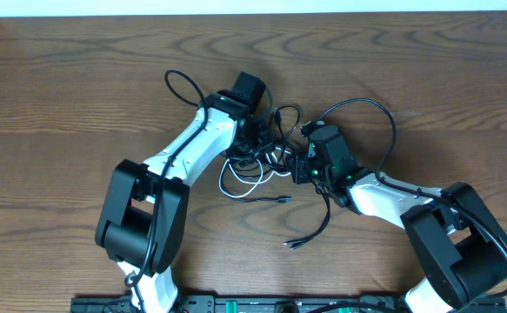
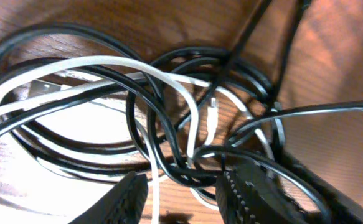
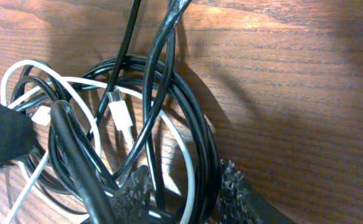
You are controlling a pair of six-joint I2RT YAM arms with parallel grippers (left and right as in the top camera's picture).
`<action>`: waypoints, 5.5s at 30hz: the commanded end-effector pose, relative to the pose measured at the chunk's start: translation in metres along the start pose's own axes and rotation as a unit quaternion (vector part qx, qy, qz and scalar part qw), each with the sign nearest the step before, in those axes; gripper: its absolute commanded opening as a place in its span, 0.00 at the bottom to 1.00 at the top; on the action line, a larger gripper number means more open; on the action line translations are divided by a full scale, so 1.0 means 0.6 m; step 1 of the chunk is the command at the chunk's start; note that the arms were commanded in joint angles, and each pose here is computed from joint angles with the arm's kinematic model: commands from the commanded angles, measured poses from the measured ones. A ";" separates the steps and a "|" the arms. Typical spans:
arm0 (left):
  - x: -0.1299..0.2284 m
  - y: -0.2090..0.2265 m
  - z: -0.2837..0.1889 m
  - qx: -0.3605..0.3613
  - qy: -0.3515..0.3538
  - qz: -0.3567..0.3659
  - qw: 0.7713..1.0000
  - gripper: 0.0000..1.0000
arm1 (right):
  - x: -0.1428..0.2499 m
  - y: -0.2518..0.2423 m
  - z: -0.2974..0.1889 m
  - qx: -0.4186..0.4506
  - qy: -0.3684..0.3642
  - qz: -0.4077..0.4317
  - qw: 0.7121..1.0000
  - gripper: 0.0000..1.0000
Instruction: Untangle cables
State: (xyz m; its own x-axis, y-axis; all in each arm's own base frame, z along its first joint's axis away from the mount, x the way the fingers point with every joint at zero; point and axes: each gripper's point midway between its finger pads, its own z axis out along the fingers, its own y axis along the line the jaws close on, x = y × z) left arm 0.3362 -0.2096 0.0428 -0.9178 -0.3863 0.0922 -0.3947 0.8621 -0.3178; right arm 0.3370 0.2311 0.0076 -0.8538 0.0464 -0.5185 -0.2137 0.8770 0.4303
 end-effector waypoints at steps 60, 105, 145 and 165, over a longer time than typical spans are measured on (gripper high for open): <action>0.033 0.035 0.085 -0.116 -0.101 -0.139 0.978 0.15 | 0.004 -0.006 0.004 0.011 0.002 0.002 1.000 0.33; 0.006 -0.140 -0.233 0.178 -0.219 0.061 0.958 0.07 | 0.026 0.027 -0.021 -0.112 0.103 0.218 0.964 0.01; 0.105 0.000 -0.214 0.084 -0.052 -0.023 0.995 0.66 | -0.039 -0.073 -0.102 0.087 -0.019 0.067 0.994 0.01; 0.107 -0.082 -0.011 0.038 -0.048 -0.072 0.996 0.36 | -0.045 -0.069 -0.101 0.081 -0.026 0.064 0.994 0.01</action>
State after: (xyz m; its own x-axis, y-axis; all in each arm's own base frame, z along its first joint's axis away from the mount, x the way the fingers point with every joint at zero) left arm 0.2962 -0.2791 0.0822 -0.8560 -0.5144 0.0523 -0.4882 0.7709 -0.4091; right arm 0.3373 0.1674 0.0443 -0.8544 0.1851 -0.4855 -0.0169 0.9240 0.3819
